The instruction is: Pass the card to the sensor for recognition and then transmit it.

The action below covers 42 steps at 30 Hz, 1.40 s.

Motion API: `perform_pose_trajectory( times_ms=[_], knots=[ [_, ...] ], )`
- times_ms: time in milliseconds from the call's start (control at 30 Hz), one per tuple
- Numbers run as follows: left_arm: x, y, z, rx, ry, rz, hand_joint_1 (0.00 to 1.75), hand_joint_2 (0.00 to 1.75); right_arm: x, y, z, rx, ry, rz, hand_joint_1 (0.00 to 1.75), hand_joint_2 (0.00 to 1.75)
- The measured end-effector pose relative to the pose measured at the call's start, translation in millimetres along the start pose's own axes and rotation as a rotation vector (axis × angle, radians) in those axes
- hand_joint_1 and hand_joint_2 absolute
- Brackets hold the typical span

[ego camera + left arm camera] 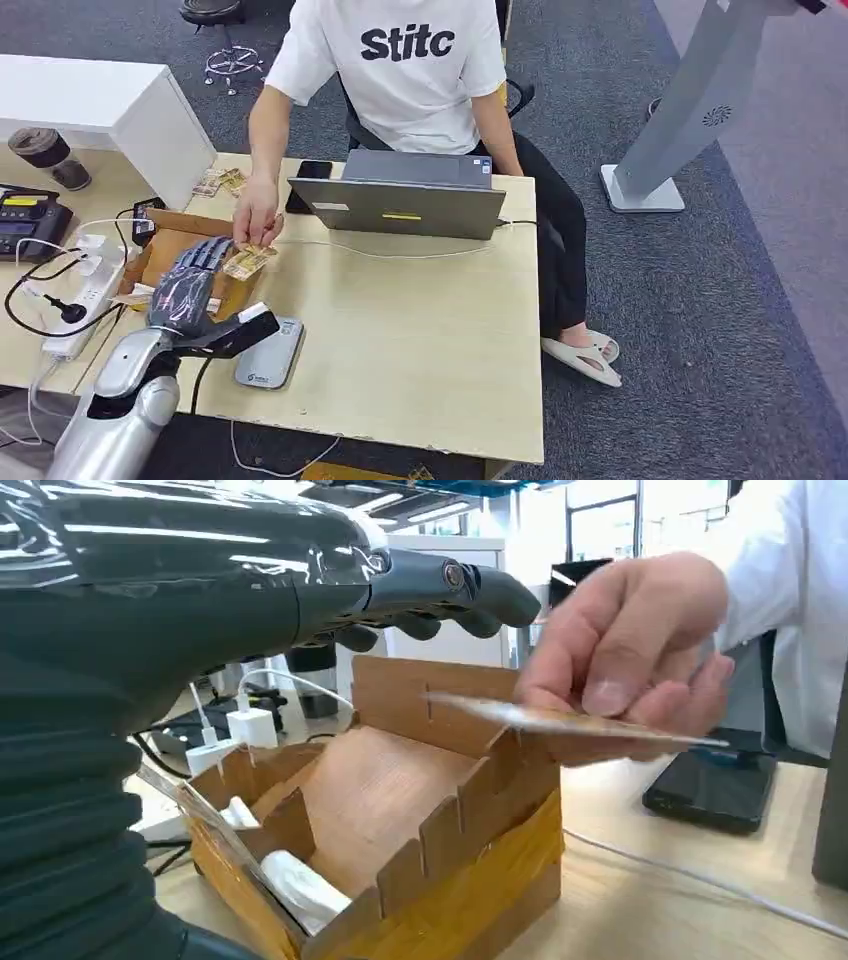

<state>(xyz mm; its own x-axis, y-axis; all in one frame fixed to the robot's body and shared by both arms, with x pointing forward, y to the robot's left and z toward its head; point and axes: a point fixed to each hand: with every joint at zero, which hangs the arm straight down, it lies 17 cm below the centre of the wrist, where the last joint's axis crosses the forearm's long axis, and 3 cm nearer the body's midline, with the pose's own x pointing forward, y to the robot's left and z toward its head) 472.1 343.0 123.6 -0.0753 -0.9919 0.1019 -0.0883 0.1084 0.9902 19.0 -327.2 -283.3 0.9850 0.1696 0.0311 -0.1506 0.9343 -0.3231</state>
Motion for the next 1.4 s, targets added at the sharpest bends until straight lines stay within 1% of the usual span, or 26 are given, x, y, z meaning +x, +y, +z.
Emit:
perform_pose_trajectory(
  times_ms=[300, 500, 833, 867, 933, 967, 1000, 1033, 1100, 1133, 1400],
  knots=[
    [-5.7, 1.7, -0.1, 0.002, 0.011, -0.027, 0.0, 1.75, -0.1, -0.7, -0.2, -0.001, 0.0, 0.0, 0.0, 1.75],
    [-20.2, 14.1, -0.6, 0.055, 0.048, -0.154, 0.0, 1.75, -0.1, -0.2, -0.1, 0.002, 0.002, 0.0, 0.0, 1.75],
    [-13.8, 13.6, 3.1, 0.077, 0.018, -0.178, 0.0, 1.75, -0.6, 0.2, 0.0, 0.002, 0.006, -0.011, 0.0, 1.75],
    [-13.0, 12.8, 4.6, 0.08, 0.015, -0.175, 0.07, 1.75, -0.6, 0.2, 0.0, 0.002, 0.006, -0.011, 0.0, 1.75],
    [-10.7, 10.7, 7.4, 0.081, 0.006, -0.166, 0.07, 1.75, -0.5, 0.9, 0.2, 0.003, 0.005, -0.011, 0.0, 1.75],
    [-9.2, 9.6, 8.7, 0.081, 0.001, -0.159, 0.86, 1.75, -0.5, 0.9, 0.2, 0.003, 0.005, -0.011, 0.0, 1.75],
    [-7.6, 9.1, 9.9, 0.084, -0.003, -0.153, 1.59, 1.75, -0.3, 1.2, 0.3, 0.004, 0.005, -0.011, 0.0, 1.75],
    [-7.1, 8.6, 10.9, 0.084, -0.006, -0.151, 1.68, 1.75, -0.1, 1.4, 0.4, 0.004, 0.004, -0.011, 0.0, 1.75],
    [-5.1, 7.9, 12.4, 0.086, -0.012, -0.143, 1.68, 1.75, -0.1, 1.3, 0.3, 0.004, 0.004, -0.011, 0.0, 1.75],
    [-3.7, 8.2, 13.5, 0.09, -0.017, -0.138, 1.75, 1.75, 0.0, 1.3, 0.3, 0.004, 0.003, -0.011, 0.0, 1.75],
    [-2.7, 6.2, 22.4, 0.107, -0.019, -0.109, 1.75, 1.75, 1.0, 1.1, 0.3, 0.003, -0.004, -0.005, 0.0, 1.75]
  ],
)
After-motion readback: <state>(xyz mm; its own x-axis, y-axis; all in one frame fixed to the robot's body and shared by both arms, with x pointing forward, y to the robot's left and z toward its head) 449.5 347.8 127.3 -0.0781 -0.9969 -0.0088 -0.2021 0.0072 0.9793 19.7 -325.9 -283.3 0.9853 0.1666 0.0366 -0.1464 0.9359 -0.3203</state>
